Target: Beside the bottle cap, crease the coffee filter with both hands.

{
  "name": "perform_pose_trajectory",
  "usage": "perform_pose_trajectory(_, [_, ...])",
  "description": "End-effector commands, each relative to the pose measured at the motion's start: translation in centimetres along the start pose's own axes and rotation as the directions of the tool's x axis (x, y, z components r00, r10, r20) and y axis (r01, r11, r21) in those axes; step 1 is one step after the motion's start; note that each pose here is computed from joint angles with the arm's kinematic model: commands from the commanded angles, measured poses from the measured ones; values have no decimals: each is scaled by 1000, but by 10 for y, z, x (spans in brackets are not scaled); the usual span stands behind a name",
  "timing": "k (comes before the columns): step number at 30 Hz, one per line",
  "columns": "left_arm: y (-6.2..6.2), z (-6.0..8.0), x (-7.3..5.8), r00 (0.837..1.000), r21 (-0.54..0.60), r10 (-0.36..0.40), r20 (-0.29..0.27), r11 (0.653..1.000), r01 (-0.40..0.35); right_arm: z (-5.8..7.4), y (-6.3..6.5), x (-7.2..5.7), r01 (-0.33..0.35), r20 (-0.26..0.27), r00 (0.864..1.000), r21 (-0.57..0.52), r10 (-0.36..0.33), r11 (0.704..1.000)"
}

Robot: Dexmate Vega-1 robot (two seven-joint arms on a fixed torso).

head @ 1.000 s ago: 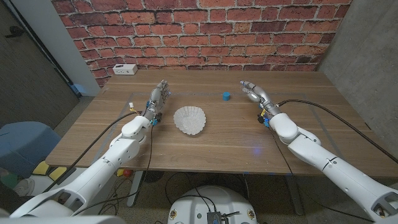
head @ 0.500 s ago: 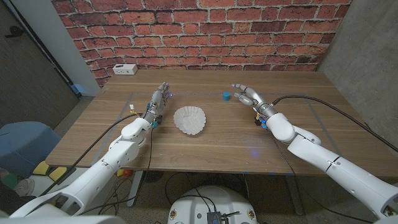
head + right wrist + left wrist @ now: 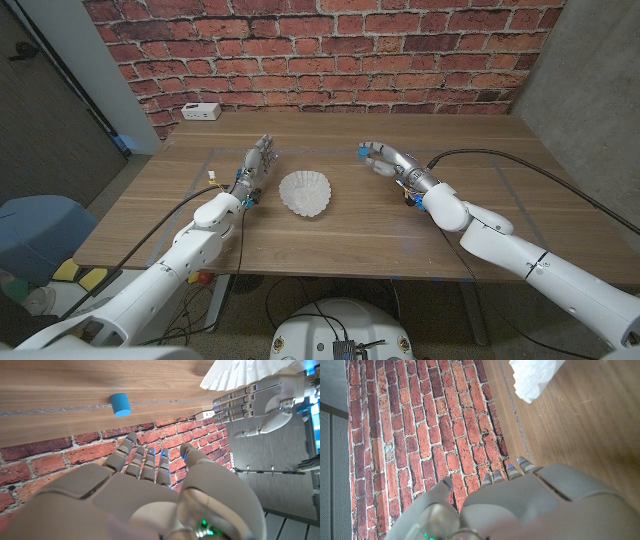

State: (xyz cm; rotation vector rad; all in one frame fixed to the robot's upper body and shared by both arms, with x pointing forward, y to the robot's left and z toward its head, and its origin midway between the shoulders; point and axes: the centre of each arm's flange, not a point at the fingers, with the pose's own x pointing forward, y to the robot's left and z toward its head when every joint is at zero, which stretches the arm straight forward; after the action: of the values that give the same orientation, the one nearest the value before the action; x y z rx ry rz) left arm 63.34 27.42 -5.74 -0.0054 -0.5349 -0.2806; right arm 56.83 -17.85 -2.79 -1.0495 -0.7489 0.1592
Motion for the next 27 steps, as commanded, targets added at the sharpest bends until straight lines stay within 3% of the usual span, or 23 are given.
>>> perform_pose_trajectory(1, [-3, 0, -11, 1000, 16, 2, 3, 1000, -2, 24, 10, -2, -64, 49, 996, -128, 71, 990])
perform_pose_trajectory(27, [-5, -6, -39, 1000, 27, 7, -3, 1000, -7, 54, 38, -8, -163, 111, 975, -247, 195, 955])
